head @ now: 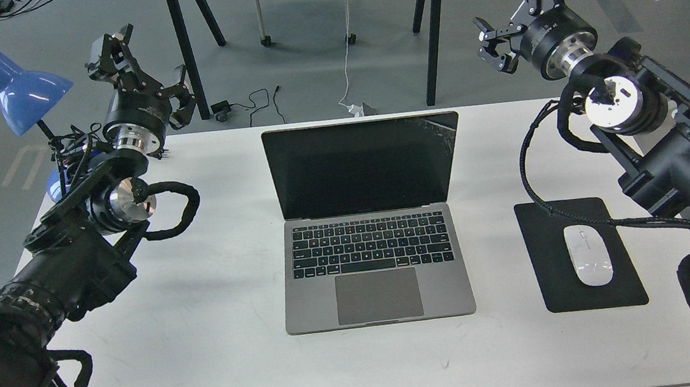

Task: Close notebook with right arm
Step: 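Raise the right gripper and swing it over the laptop's screen top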

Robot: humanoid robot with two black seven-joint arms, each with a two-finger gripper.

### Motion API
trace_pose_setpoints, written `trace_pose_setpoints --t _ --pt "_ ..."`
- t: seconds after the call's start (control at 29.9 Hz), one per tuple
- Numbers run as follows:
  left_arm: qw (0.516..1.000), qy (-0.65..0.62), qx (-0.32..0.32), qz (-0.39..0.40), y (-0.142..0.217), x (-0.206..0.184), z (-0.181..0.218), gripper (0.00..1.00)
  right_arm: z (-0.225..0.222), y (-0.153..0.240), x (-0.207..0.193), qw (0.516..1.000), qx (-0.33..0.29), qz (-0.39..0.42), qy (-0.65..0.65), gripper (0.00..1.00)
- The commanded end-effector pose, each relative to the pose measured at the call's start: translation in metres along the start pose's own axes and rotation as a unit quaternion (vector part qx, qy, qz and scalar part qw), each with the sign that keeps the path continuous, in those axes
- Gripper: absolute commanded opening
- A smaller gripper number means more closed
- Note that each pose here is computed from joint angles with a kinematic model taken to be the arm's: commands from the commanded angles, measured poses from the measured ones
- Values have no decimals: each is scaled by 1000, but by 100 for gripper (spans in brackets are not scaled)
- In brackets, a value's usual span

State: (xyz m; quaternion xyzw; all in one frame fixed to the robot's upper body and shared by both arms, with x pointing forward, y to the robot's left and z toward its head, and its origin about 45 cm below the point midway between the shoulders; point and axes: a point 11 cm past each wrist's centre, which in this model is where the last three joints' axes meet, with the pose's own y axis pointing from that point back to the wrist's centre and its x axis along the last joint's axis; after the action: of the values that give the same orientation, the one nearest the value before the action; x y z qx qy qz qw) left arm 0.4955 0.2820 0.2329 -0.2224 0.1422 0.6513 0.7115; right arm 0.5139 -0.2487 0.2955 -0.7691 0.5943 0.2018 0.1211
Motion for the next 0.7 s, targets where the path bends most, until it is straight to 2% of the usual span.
trace_pose_setpoints --t 0.0,0.3,0.67 --pt "1000 0 -1 1 0 0 0 100 2 -13 -15 999 -13 3 32 100" --pt "1000 2 -3 3 0 1 2 100 29 -39 -45 997 -36 19 71 100" --pt "1000 3 -3 3 0 1 2 100 53 -40 -55 989 -71 11 126 100"
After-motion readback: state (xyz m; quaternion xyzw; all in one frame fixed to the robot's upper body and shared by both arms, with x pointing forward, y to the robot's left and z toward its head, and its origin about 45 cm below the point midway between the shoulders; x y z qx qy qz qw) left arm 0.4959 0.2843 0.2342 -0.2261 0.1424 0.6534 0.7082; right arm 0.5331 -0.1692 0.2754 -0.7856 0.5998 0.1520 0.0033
